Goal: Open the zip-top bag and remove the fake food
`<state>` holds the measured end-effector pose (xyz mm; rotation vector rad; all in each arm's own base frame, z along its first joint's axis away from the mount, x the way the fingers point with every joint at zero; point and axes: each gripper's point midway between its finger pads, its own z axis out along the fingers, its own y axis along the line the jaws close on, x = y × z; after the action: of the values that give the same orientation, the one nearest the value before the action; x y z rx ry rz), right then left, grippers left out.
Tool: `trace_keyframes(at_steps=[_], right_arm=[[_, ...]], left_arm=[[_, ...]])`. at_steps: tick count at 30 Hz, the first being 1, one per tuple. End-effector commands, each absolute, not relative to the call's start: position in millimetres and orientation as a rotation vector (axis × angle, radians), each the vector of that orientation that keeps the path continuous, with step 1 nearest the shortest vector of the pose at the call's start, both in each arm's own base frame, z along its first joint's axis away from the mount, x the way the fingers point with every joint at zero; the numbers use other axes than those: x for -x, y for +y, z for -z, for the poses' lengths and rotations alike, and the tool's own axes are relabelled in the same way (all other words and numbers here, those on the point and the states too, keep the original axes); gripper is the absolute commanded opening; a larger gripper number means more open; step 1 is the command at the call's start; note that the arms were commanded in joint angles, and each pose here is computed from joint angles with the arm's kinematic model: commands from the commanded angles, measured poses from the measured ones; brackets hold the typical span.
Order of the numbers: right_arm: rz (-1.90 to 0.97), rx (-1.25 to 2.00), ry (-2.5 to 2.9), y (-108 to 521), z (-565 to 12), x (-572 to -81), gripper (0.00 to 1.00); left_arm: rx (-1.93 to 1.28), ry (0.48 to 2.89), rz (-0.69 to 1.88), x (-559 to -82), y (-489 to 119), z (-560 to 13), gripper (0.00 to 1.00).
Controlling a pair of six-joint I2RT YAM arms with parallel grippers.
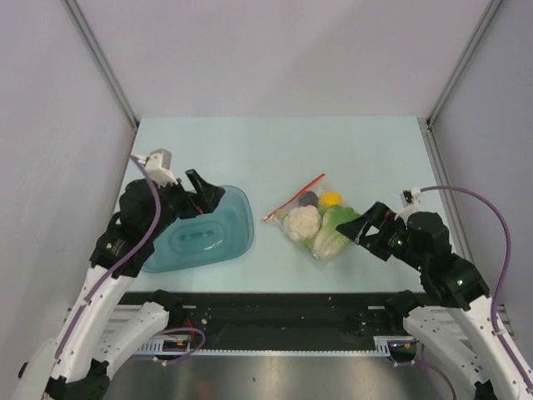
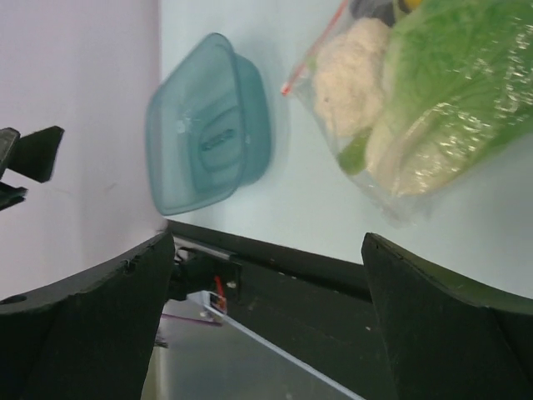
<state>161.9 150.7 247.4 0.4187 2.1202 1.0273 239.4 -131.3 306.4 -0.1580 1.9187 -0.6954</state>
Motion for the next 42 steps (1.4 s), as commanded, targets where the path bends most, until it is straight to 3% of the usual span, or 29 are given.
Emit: trace_keyframes(at_steps=[1, 5, 11, 14, 15, 16, 25, 30, 42], right_arm=[[-0.801, -0.391, 2.363, 136, -204, -151, 1.00], [-0.772, -0.354, 2.421, 141, -198, -157, 1.00], [-0.701, -0.281, 2.502, 148, -196, -177, 1.00], [-0.642, -0.218, 2.545, 147, -190, -190, 1.00], [-0.625, -0.184, 2.536, 146, -196, -196, 1.00], [-0.587, -0.200, 2.558, 140, -192, -202, 1.00], [-0.636, -0.144, 2.541, 121, -205, -229, 1.00], [-0.603, -0.171, 2.543, 108, -206, -235, 1.00], [-0.559, -0.182, 2.551, 98, -207, -233, 1.00]], left_arm=[[-0.052, 2.072, 0.626, -239, -141, -275, 1.00], [0.004, 2.130, 0.806, -257, -174, -264, 1.00], [-0.080, 1.973, 1.141, -306, -226, -287, 1.00], [-0.156, 2.057, 1.101, -341, -246, -274, 1.00], [-0.192, 2.127, 1.068, -359, -255, -246, 1.00], [-0.238, 2.098, 1.081, -370, -263, -261, 1.00], [-0.375, 2.194, 1.147, -448, -321, -193, 0.96], [-0.445, 2.314, 1.054, -458, -348, -152, 0.96], [-0.450, 2.480, 1.230, -436, -388, -67, 0.87]])
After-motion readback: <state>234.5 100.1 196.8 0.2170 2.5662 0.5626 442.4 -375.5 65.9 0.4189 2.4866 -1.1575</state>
